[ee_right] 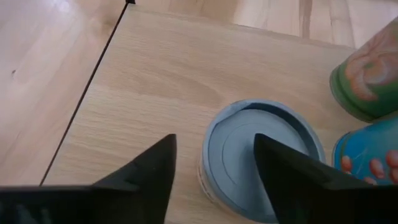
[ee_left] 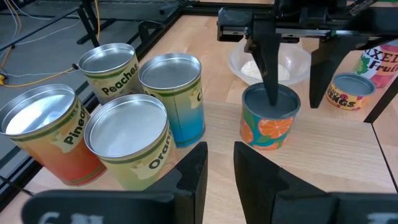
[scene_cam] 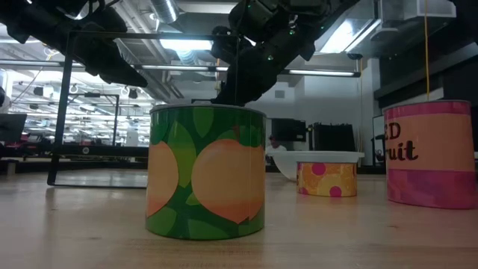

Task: Pick and place cans onto a shelf
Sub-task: Put the small canned oranges on the shelf

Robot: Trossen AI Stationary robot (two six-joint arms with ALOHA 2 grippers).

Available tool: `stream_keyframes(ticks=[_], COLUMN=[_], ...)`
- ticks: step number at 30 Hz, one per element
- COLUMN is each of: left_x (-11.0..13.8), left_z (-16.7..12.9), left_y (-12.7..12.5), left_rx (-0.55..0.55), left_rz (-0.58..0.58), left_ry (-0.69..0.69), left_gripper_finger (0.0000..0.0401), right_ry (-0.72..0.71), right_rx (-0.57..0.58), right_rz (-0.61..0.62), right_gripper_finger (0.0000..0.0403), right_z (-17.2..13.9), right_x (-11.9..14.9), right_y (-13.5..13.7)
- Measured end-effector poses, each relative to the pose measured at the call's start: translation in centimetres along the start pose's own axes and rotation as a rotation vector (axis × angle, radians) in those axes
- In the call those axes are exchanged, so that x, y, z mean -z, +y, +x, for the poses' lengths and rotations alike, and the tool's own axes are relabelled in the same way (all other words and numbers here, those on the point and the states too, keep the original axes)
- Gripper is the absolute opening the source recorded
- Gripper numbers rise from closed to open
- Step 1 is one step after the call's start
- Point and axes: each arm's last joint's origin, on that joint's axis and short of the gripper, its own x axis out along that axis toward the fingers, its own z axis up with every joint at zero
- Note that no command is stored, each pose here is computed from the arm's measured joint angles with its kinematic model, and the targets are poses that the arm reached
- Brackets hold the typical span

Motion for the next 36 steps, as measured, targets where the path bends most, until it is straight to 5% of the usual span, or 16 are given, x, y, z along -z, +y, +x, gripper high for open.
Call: stream_keyframes(ticks=[10, 24, 36], left_x=[0.0, 0.0, -0.4], left_z=[0.0, 0.0, 0.0], left_y=[0.0, 0.0, 0.0], left_rx=[0.000, 0.000, -0.002], left_rz=[0.000, 0.000, 0.017], left_ry=[0.000, 0.000, -0.044], left_gripper_finger=[0.0071, 0.0071, 0.0071], right_ry=[-0.014, 0.111, 0.132], right_rx=[0.004, -0.029, -0.017], right_rz=[-0.023, -0.047, 0.131], right_gripper_finger=[0.0226, 0.0225, 0.0225], right_z=[-1.5, -10.8, -16.2], right_x=[-0.7, -1.5, 5.8], right_y=[0.1, 1.3, 4.1])
